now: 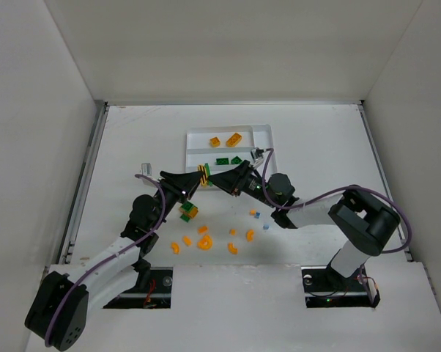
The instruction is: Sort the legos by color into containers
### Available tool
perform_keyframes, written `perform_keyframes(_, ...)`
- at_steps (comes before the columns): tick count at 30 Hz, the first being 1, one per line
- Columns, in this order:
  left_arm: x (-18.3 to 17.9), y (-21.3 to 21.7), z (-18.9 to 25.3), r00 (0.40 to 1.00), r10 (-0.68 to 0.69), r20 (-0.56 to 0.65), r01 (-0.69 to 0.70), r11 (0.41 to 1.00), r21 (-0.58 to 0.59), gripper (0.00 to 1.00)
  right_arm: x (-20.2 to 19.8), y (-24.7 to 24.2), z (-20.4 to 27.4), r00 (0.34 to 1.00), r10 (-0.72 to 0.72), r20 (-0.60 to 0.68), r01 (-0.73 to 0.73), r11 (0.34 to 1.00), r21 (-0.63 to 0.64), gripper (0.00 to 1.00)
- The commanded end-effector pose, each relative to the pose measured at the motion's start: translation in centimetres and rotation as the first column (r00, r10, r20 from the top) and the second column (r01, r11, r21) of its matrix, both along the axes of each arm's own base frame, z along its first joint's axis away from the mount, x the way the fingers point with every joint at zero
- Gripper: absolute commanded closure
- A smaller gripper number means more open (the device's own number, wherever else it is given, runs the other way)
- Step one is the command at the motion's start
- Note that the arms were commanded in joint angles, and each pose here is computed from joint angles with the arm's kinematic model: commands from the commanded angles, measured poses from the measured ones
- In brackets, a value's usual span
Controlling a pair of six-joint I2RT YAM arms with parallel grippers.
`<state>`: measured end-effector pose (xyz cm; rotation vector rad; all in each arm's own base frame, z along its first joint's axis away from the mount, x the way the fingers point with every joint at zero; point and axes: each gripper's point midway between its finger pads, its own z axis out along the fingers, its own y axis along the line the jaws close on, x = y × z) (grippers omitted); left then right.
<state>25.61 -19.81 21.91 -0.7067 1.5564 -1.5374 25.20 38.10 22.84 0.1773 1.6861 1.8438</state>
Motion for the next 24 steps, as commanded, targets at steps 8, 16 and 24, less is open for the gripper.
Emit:
perform_keyframes(8, 0.0, 0.6, 2.2, 0.996, 0.006, 0.085, -0.005, 1.000, -0.013, 0.88, 0.2, -1.3, 2.5, 0.998, -0.023, 0.057, 0.020, 0.999, 0.043, 0.62)
perform_keyframes(16, 0.3, 1.6, 1.3, 0.997, 0.020, 0.071, -0.022, 0.999, 0.023, 0.88, 1.2, -4.1, 3.4, 0.992, -0.082, 0.095, 0.083, 0.997, -0.007, 0.62)
perform_keyframes(24, 0.7, 1.9, 1.0, 0.997, 0.026, 0.067, -0.028, 0.999, 0.026, 0.88, 1.5, -4.3, 3.6, 0.990, -0.089, 0.111, 0.093, 0.995, -0.039, 0.62)
